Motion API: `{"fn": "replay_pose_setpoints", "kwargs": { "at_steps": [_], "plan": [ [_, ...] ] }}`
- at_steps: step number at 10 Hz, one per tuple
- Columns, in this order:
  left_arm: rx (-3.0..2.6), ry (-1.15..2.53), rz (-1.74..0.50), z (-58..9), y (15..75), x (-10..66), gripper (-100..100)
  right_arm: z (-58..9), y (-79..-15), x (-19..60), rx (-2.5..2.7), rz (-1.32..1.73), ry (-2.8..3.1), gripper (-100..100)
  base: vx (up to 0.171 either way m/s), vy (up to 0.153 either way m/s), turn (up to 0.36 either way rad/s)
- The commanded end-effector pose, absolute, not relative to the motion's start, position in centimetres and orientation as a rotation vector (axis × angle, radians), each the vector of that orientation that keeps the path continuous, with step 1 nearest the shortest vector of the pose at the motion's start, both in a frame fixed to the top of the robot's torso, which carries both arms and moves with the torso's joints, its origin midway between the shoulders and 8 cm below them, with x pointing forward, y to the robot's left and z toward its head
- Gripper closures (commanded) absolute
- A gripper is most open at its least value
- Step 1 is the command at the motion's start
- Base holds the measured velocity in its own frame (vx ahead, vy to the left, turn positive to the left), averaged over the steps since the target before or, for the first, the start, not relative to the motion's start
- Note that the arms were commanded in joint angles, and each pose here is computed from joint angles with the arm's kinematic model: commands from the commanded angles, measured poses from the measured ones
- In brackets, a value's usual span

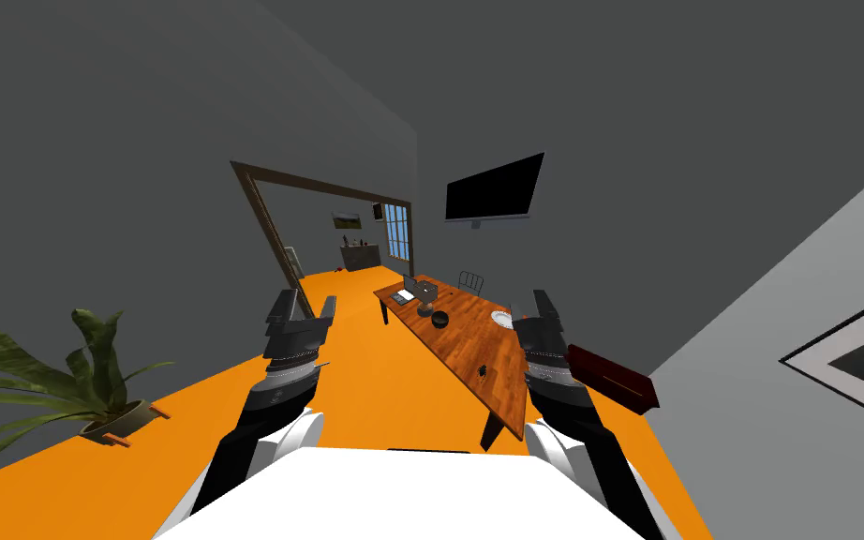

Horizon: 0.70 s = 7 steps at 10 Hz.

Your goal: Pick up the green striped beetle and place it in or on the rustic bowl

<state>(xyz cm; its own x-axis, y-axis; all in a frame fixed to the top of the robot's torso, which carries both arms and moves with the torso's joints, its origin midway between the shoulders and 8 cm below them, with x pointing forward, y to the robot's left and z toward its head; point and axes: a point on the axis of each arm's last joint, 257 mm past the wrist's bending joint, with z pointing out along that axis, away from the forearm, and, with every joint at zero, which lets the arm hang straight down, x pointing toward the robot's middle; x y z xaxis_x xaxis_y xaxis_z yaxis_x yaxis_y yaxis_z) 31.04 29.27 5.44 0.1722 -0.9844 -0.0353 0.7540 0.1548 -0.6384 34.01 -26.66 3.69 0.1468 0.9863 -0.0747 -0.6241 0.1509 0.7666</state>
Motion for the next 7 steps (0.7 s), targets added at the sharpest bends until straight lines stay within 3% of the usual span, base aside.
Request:
{"fn": "replay_pose_setpoints", "kwargs": {
  "at_steps": [1,7],
  "plan": [
    [-0.55,0.51,-1.325,5.4,29.3,31.0,0,2.4,-27.1,34.6,0.697,1.318,0.7,-100,-0.009,0.002,0.094],
    [-0.55,0.51,-1.325,5.4,29.3,31.0,0,-3.5,-30.4,37.1,0.896,1.41,0.749,-100,-0.014,-0.003,0.104]
  ]
}}
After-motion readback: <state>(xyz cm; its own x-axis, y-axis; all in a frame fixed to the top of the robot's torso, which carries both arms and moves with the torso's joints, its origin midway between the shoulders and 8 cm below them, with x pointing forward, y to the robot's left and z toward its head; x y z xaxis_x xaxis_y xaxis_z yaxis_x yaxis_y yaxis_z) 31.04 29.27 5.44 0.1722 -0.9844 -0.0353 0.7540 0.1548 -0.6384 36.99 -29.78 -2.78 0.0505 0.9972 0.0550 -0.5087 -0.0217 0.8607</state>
